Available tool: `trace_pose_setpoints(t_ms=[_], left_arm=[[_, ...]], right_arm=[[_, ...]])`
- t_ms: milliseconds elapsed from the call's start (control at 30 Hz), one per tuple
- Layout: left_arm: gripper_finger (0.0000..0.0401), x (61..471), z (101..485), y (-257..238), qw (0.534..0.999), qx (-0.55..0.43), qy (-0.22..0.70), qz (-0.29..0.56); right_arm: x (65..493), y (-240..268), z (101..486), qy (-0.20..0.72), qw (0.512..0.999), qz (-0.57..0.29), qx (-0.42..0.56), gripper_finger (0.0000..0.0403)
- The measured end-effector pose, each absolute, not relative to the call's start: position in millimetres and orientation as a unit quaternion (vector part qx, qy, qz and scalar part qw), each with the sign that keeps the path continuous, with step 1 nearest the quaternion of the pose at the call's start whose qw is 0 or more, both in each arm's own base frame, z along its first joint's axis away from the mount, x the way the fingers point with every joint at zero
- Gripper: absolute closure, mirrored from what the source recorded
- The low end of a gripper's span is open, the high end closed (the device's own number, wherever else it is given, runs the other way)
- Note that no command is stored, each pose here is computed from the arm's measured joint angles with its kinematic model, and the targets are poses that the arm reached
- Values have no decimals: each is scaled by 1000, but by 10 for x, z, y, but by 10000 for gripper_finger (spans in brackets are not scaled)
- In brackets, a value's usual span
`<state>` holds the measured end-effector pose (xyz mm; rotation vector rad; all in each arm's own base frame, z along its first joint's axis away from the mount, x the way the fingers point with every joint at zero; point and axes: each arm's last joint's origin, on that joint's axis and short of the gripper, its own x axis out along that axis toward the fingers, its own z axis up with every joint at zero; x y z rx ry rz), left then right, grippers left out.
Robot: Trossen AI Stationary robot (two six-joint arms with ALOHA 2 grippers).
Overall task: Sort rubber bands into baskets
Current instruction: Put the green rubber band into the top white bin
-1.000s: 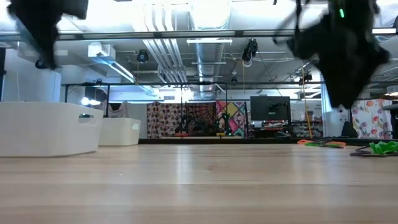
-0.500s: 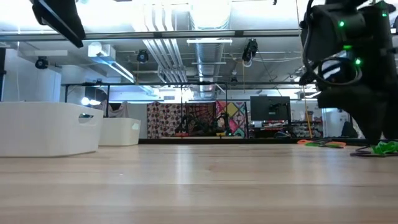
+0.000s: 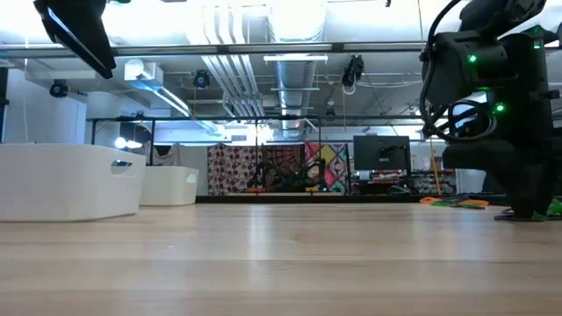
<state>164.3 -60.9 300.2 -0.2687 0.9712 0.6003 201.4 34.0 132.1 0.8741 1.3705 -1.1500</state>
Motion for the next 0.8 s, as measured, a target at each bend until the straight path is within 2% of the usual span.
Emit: trace_pose_setpoints(t_ms=[133, 300, 500, 667, 800], left_arm=[[191, 1644, 3004, -606, 834, -123, 455, 286], [191, 1646, 3009, -599, 838, -115, 445, 295], [191, 1680, 3034, -588, 853, -101, 401, 319], [191, 1698, 3043, -591, 858, -96, 390, 319], [191, 1691, 3035, -602, 854, -109, 408, 304]], right_arm=[[2040, 340, 1402, 602, 545, -471, 345, 385], [2182, 369, 1676, 623, 550, -453, 323, 392], [2672, 400, 2011, 553, 666, -386, 319, 393], [3255, 363, 2158, 459, 780, -286, 316, 393], [3681, 333, 2182, 426, 830, -213, 289, 393]])
